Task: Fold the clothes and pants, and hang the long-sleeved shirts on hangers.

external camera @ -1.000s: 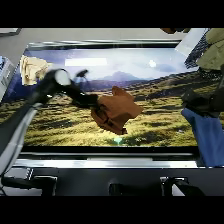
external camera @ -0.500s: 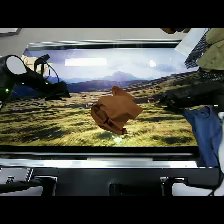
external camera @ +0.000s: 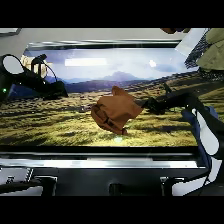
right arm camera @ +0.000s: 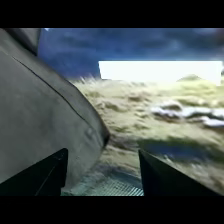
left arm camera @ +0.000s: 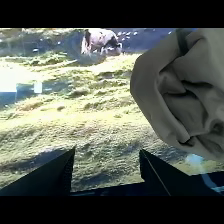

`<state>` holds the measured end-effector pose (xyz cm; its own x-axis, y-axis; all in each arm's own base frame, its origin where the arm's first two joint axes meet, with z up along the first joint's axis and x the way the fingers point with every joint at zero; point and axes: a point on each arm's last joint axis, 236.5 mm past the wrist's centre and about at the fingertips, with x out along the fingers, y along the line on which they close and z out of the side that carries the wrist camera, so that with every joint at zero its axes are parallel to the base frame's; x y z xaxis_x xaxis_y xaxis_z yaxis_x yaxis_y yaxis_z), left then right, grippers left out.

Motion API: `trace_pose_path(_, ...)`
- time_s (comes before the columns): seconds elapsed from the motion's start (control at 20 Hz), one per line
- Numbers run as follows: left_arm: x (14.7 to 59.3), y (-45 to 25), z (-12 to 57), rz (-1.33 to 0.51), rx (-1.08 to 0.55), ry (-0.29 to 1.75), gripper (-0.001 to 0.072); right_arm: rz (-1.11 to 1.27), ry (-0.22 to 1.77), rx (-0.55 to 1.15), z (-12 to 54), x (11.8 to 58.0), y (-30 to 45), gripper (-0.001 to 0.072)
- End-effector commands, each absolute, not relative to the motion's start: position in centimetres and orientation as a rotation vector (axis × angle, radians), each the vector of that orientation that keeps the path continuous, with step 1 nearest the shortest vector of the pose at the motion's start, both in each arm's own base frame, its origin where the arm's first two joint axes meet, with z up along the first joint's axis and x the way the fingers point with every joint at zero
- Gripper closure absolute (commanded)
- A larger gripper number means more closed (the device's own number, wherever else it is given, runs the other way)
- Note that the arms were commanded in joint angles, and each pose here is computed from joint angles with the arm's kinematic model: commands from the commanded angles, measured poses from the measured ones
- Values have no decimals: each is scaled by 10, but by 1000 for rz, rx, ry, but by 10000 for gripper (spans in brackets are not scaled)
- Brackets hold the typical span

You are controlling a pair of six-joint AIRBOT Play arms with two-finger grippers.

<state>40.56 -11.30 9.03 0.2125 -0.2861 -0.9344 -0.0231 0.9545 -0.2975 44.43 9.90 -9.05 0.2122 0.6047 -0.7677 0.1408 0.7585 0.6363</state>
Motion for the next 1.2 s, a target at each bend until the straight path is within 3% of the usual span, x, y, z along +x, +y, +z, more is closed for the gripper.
trace_pose_path(0.0,406,-113,89,-175,-283,1354,239,370,1340,678,-106,448,104,198)
trace_pose_path(0.05,407,-113,87,-174,-283,1356,238,375,1335,689,-106,449,106,201)
trace_pose_path(0.3,409,-124,82,-207,-319,1370,239,438,1337,685,-100,445,122,381)
trace_pose_path(0.4,413,-130,84,-227,-343,1356,238,479,1349,652,-100,439,133,558)
trace_pose_path(0.45,416,-132,85,-232,-352,1343,238,478,1347,653,-100,440,133,681)
trace_pose_path(0.8,389,-169,20,-354,-353,1365,250,449,1296,649,-68,446,128,684)
trace_pose_path(1.0,358,-220,-37,-413,-528,1362,249,468,1279,637,-45,441,130,684)
trace_pose_path(1.15,342,-239,-61,-417,-564,1355,249,455,1289,638,-37,437,129,683)
